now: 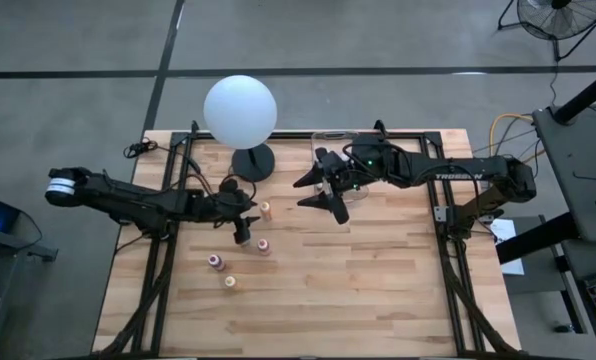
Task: Pick & Place food coloring
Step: Put the large green food coloring bottle into the transparent bin
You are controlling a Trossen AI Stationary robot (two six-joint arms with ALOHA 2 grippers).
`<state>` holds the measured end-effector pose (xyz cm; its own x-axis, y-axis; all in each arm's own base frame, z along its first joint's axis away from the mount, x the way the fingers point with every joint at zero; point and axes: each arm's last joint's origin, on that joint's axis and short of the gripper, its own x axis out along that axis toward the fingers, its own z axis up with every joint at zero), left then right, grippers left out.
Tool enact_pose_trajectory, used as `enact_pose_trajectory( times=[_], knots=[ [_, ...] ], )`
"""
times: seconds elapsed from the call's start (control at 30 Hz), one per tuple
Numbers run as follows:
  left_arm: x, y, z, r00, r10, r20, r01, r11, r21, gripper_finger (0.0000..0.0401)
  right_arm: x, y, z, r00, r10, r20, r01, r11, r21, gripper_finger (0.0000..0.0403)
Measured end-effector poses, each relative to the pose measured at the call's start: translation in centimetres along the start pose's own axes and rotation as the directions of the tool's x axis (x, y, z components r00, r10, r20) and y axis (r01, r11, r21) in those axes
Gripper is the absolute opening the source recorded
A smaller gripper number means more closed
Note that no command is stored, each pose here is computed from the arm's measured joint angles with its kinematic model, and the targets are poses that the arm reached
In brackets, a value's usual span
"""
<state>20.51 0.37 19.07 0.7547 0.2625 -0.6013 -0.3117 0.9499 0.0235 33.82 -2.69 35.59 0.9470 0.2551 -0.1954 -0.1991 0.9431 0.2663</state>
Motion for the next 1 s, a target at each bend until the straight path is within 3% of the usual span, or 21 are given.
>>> enact_pose_trajectory(
  times=[0.4,0.63,0.83,1.0],
  knots=[
    [-0.8,0.2,0.1,1.000,-0.001,0.010,0.001,1.000,-0.029,0.0178,0.1,0.2,-0.1,1.000,0.005,-0.007,-0.005,1.000,-0.013,0.0240],
    [-3.3,0.8,1.1,0.997,0.015,-0.070,-0.016,1.000,-0.017,0.0178,0.1,0.1,-0.5,1.000,0.001,-0.025,-0.001,1.000,-0.007,0.0240],
    [-5.0,0.8,1.3,0.985,-0.105,-0.138,0.113,0.992,0.053,0.0178,0.2,0.0,-1.0,0.999,-0.002,-0.042,0.002,1.000,-0.002,0.0240],
    [-5.6,1.1,0.4,0.970,-0.117,-0.213,0.132,0.989,0.059,0.0178,0.2,-0.1,-1.4,0.998,-0.001,-0.064,0.001,1.000,0.007,0.0240]
  ],
)
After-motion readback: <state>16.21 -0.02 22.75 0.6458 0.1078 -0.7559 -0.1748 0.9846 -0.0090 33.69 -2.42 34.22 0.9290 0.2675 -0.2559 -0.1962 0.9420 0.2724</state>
